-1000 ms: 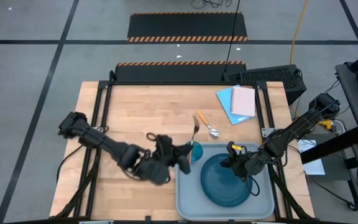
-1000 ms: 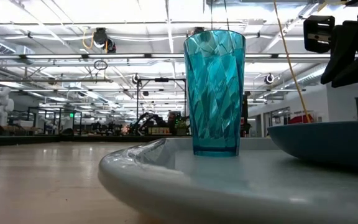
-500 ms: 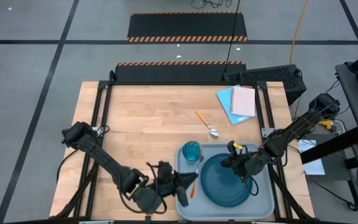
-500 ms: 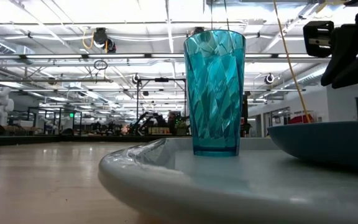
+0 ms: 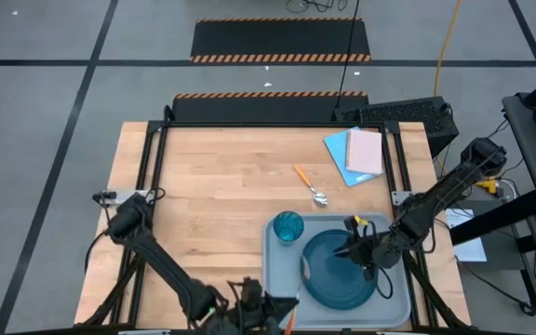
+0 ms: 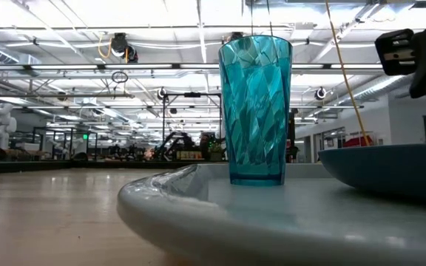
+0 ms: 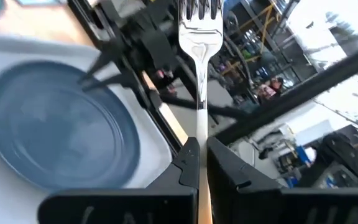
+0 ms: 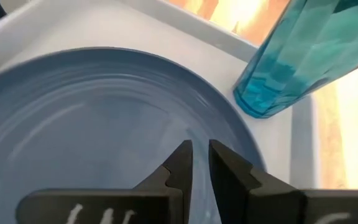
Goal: Pick and place plate/cup/fork/spoon on tray
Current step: Put the orange fork on the gray tray to the left of the blue plate
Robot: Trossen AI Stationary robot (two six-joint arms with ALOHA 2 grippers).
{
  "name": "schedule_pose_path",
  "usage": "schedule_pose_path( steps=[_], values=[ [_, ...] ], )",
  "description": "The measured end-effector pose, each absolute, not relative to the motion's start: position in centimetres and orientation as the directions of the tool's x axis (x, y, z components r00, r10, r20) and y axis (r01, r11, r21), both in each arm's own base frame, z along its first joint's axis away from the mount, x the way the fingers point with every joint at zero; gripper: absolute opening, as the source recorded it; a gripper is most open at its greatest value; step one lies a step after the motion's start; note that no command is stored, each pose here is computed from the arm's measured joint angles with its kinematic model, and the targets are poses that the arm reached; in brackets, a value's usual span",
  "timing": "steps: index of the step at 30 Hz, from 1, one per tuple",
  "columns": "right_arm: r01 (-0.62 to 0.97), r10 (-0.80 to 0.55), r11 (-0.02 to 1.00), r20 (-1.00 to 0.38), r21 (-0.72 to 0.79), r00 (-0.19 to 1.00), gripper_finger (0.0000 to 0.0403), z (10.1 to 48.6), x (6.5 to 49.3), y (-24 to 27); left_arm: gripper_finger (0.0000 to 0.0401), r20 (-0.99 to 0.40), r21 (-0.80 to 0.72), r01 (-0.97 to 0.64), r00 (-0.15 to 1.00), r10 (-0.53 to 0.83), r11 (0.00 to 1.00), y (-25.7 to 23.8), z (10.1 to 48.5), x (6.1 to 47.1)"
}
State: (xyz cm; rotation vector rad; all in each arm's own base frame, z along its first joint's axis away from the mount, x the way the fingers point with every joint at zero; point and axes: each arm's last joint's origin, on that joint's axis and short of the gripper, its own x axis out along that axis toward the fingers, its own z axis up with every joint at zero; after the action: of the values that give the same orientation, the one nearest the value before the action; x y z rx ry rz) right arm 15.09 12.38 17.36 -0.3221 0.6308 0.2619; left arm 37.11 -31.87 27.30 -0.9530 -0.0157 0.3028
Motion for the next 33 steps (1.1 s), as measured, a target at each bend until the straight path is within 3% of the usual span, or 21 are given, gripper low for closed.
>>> schedule_pose_path(
  steps=[7, 13, 25, 33],
  values=[
    [-0.341, 0.165, 0.922, -0.613, -0.182, 0.773, 0.0043, 17.4, 14.7, 12.8, 0.0009, -0.085, -0.793, -0.209, 0.968, 0.235, 0.572, -35.4, 28.1, 38.2],
    [-0.359, 0.18, 0.916, -0.614, -0.181, 0.769, 0.0043, 17.4, 14.4, 13.1, 0.0009, -0.135, -0.738, -0.279, 0.953, 0.271, 0.615, -36.4, 27.8, 39.4],
    [-0.36, 0.172, 0.918, -0.656, -0.163, 0.735, 0.0043, 17.7, 13.0, 12.4, 0.0009, -0.29, -0.703, -0.441, 0.894, 0.341, 0.559, -34.4, 24.2, 40.2],
    [-0.322, 0.159, 0.938, -0.671, -0.125, 0.724, 0.0043, 18.2, 12.2, 11.6, 0.0009, -0.395, -0.705, -0.507, 0.861, 0.32, 0.496, -32.3, 21.0, 41.2]
  ],
)
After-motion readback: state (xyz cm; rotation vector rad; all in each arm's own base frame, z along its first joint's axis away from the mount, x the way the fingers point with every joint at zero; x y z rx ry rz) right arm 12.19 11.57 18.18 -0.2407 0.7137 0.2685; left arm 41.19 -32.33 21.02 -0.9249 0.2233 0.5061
